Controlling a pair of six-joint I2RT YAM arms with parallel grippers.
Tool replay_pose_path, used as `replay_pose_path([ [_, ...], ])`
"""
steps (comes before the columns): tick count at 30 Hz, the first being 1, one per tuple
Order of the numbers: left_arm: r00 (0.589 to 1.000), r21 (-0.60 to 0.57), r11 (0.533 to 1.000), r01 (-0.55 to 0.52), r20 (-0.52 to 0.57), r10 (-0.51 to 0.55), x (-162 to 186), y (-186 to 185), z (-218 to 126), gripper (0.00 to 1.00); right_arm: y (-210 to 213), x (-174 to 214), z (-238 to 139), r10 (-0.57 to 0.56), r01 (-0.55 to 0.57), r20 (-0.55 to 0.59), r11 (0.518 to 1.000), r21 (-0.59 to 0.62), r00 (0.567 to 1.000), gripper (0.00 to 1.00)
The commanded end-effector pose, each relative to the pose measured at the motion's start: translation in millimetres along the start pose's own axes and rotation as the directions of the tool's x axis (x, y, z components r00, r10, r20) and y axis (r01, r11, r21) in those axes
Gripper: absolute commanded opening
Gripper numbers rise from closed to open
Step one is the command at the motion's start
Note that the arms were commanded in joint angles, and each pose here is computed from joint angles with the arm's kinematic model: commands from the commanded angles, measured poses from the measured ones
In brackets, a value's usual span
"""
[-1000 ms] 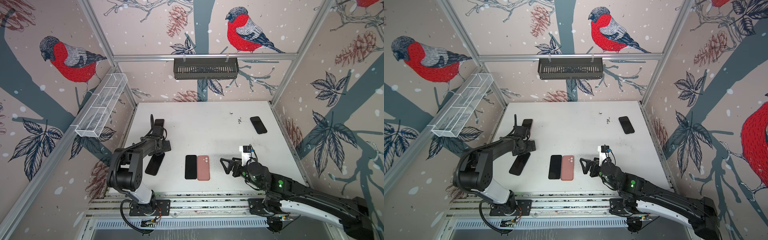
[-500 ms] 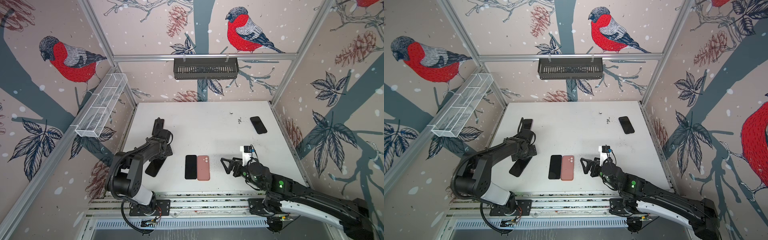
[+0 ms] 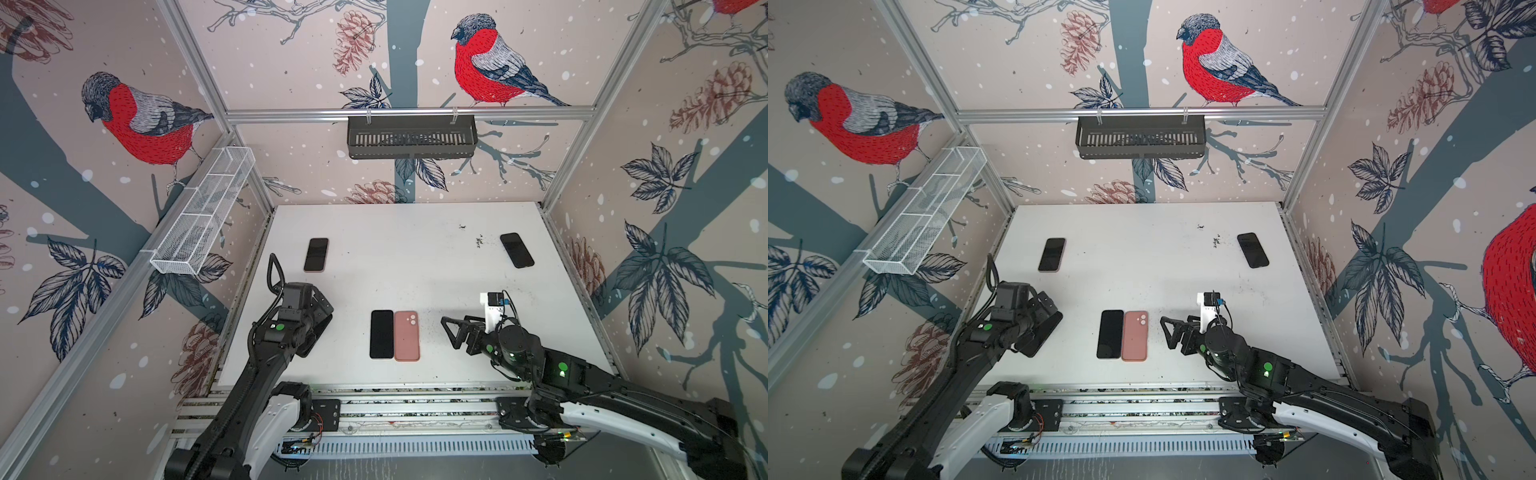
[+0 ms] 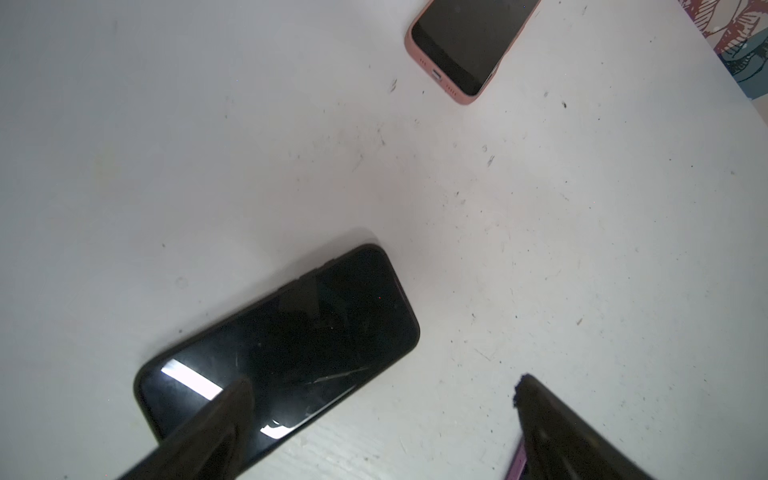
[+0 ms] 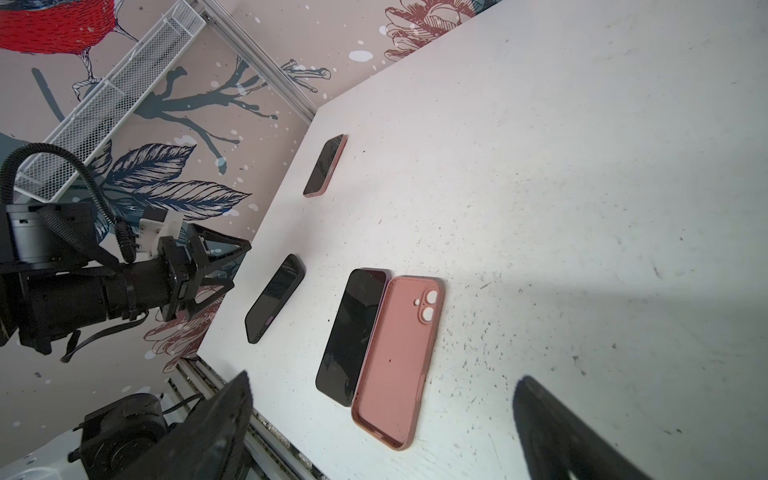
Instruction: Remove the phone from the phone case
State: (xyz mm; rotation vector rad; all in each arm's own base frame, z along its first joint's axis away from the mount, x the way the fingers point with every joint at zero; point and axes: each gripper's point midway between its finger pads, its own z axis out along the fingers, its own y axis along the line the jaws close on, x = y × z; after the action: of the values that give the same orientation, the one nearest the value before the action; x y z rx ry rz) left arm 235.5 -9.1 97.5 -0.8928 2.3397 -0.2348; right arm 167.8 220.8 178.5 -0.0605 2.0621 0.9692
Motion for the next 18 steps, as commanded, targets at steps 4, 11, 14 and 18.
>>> replay_pose_path([
  [4, 0.955, -0.176, 0.940, 0.291, 0.001, -0.295, 19, 41, -2, 0.97, 7, -4, 2, 0.015, -0.014, 0.015, 0.999, -0.029, 1.000, 0.99],
  [11, 0.915, -0.272, 0.882, 0.386, -0.011, -0.404, 35, 59, -8, 0.97, 8, -3, 4, 0.021, -0.020, 0.011, 0.999, -0.032, 1.000, 0.99],
  [14, 0.905, -0.312, 0.859, 0.405, 0.006, -0.425, 37, 67, -13, 0.97, 7, -2, 5, 0.020, -0.020, 0.010, 0.999, -0.027, 1.000, 0.99],
  [18, 0.901, -0.294, 0.862, 0.412, -0.012, -0.434, 42, 66, -10, 0.97, 8, -1, 6, 0.026, -0.026, 0.007, 0.999, -0.034, 1.000, 0.99],
])
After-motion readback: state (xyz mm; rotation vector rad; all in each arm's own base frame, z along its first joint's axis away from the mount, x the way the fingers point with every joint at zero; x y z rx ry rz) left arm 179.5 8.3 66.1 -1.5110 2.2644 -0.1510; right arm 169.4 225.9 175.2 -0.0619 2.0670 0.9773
